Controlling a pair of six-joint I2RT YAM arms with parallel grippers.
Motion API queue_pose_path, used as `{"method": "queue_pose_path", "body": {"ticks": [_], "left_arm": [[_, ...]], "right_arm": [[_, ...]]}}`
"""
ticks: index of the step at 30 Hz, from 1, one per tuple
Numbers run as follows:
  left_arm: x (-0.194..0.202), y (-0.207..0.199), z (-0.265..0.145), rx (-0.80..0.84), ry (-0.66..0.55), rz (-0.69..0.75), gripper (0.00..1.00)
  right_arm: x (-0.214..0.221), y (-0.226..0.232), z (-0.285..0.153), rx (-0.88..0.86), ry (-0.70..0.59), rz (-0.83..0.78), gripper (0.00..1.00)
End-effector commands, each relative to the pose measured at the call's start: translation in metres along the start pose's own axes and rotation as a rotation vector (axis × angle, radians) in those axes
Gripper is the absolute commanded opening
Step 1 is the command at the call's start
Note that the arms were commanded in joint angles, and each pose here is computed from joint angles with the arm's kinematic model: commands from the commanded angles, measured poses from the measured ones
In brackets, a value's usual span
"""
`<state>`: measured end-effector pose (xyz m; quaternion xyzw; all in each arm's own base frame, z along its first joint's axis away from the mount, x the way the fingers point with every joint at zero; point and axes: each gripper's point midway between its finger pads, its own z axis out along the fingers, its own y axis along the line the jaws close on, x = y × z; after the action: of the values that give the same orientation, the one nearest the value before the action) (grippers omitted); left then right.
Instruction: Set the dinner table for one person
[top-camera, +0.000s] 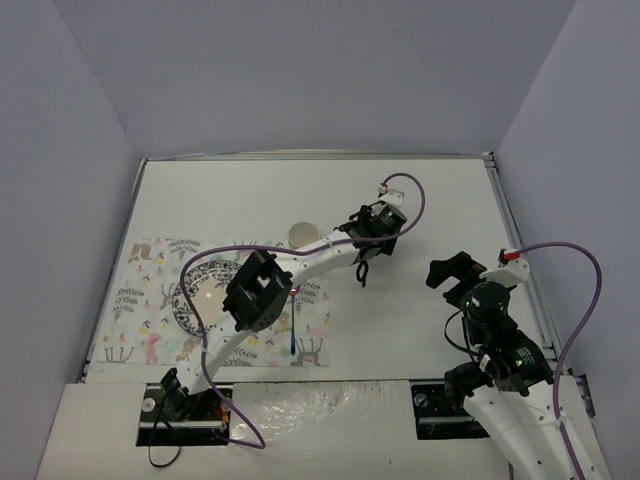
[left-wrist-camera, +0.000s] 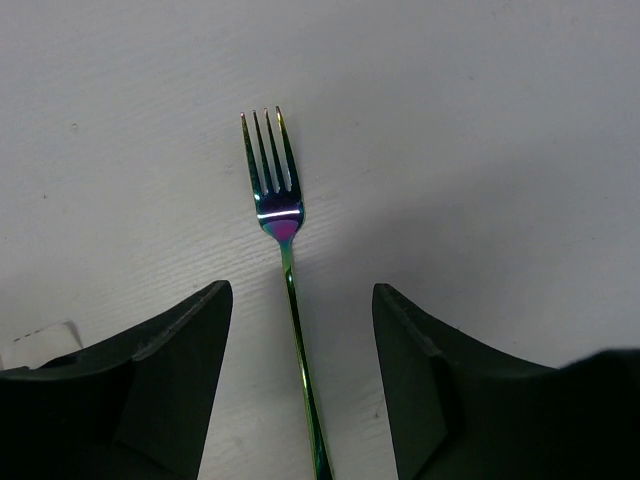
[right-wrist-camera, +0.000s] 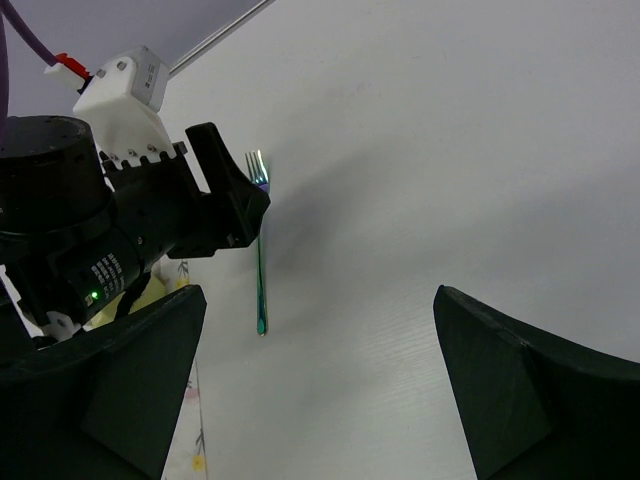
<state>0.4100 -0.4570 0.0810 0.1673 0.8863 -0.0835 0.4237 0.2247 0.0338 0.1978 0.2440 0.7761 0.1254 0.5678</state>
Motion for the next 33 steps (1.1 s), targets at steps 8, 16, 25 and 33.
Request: {"method": "queue_pose_path", "body": {"ticks": [8, 16, 25, 33], "left_arm": [[-0.036, 0.006, 0.006, 0.030, -0.054, -0.122, 0.48], [-0.025, 0.006, 0.015, 0.019, -0.021, -0.105, 0.43], [-0.007, 0.006, 0.024, 0.008, 0.025, -0.103, 0.35], [0.005, 0.007, 0.027, 0.002, 0.061, -0.109, 0.22]], "right_arm": [[0.000, 0.005, 0.005, -0.015, -0.003, 0.000, 0.94], [0.001, 0.003, 0.006, -0.008, -0.002, -0.002, 0.94], [0.001, 0.002, 0.007, -0.002, -0.003, -0.001, 0.94], [0.000, 0.002, 0.007, 0.001, -0.009, 0.001, 0.94]]}}
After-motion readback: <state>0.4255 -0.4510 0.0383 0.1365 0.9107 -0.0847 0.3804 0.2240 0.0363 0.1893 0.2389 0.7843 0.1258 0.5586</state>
